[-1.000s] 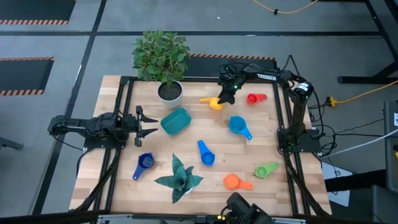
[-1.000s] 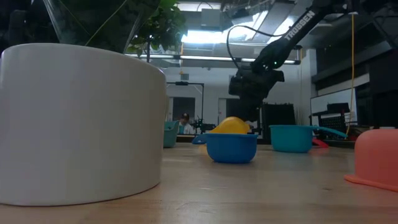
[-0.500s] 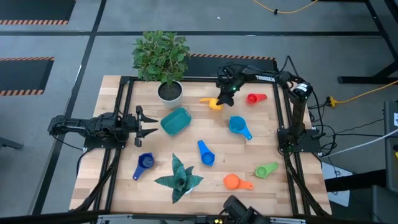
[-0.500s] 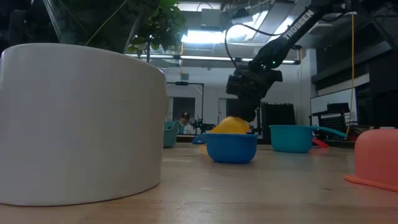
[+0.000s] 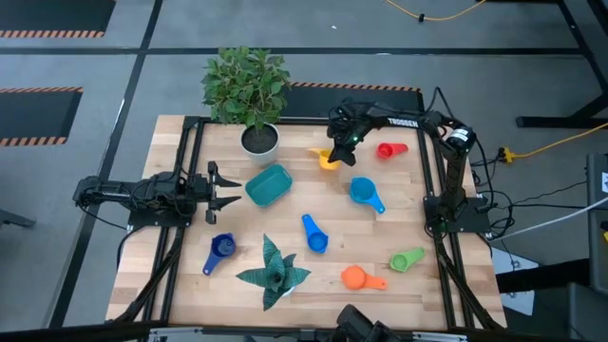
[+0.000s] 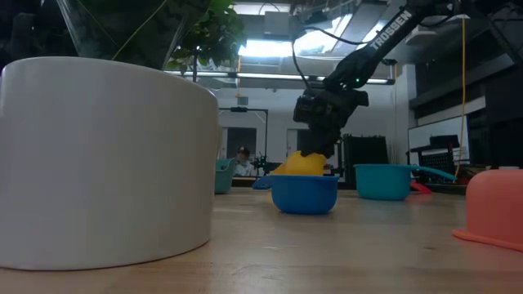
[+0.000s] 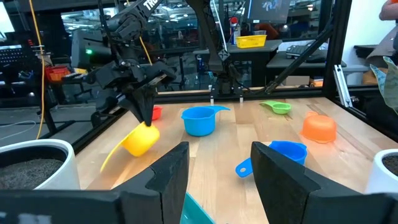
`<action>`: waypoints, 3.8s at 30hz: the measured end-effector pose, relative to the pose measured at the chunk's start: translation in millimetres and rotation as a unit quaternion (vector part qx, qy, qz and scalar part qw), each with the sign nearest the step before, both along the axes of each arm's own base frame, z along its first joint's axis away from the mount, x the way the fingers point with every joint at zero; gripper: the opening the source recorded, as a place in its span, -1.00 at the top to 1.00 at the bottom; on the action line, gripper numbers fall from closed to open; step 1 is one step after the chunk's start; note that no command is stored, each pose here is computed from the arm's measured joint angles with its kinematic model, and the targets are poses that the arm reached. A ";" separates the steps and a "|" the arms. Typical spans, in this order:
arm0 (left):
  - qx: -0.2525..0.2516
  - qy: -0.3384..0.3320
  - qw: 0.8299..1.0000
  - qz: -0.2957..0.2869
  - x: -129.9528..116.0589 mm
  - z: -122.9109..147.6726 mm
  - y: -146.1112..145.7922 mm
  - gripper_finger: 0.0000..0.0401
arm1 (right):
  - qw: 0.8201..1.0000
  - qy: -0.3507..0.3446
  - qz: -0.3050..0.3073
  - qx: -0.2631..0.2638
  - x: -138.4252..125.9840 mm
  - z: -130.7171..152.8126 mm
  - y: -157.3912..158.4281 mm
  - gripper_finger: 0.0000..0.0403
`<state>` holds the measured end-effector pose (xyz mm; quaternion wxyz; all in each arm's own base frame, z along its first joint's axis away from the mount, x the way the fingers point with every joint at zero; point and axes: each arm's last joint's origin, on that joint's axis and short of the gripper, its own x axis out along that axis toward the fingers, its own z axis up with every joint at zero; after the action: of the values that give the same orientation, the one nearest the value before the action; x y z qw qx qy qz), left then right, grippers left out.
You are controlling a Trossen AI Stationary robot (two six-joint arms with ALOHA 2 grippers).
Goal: Nest measuring cups in basket
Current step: Stack the yellow measuring cup on top of the light blue measuring cup
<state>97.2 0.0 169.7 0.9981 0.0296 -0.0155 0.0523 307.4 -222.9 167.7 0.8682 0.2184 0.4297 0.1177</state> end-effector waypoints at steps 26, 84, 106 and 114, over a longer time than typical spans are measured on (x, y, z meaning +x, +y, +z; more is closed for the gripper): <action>-0.003 -0.009 1.000 -0.005 0.0 1.6 -0.3 0.17 | 0.985 0.079 0.090 -0.124 -8.9 57.1 63.5 0.93; -0.317 -0.135 0.939 0.009 17.7 20.3 2.1 0.17 | 0.758 0.017 0.343 -0.555 1.0 125.4 237.3 0.92; -0.309 -0.072 0.948 0.026 105.2 67.0 -2.0 0.17 | 0.752 -0.062 0.365 -0.545 6.0 129.9 268.1 0.92; -0.312 -0.055 0.948 0.009 129.8 75.2 -4.2 0.17 | 0.744 -0.096 0.368 -0.549 7.5 132.9 283.7 0.92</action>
<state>226.9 -4.2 244.9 0.9544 -0.2863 -0.0530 0.0655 314.9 60.8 300.6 0.7636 -0.4843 0.3812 0.1924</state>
